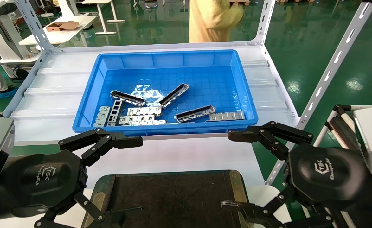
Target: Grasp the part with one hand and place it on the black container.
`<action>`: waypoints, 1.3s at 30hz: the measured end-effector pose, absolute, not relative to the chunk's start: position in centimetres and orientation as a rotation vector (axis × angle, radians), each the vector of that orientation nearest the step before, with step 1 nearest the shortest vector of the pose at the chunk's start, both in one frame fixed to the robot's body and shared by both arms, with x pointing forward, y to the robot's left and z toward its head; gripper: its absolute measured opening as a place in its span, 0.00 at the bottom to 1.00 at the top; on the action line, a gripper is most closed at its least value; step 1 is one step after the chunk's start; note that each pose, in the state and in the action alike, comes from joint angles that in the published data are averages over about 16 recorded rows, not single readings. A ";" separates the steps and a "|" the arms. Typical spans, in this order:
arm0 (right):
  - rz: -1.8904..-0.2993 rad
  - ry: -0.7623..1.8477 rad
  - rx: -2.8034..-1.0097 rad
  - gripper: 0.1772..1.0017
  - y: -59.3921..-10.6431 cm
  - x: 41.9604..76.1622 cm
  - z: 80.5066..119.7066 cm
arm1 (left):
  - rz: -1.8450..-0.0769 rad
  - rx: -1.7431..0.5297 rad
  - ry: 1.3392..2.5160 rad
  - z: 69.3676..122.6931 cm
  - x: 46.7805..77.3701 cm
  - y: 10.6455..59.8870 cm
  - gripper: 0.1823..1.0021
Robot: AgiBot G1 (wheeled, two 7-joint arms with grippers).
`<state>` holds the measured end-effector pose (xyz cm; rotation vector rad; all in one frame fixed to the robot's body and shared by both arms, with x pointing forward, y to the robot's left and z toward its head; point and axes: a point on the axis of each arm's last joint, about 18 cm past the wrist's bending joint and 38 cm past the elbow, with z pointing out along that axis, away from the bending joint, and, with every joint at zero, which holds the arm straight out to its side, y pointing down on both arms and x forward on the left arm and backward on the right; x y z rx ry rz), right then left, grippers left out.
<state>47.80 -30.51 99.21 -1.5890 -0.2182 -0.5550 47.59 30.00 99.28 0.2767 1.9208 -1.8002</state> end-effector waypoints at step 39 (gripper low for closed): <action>-0.555 -0.218 -1.589 1.00 -30.5 47.8 99.2 | -1.787 0.266 1.908 99.3 48.0 30.1 1.00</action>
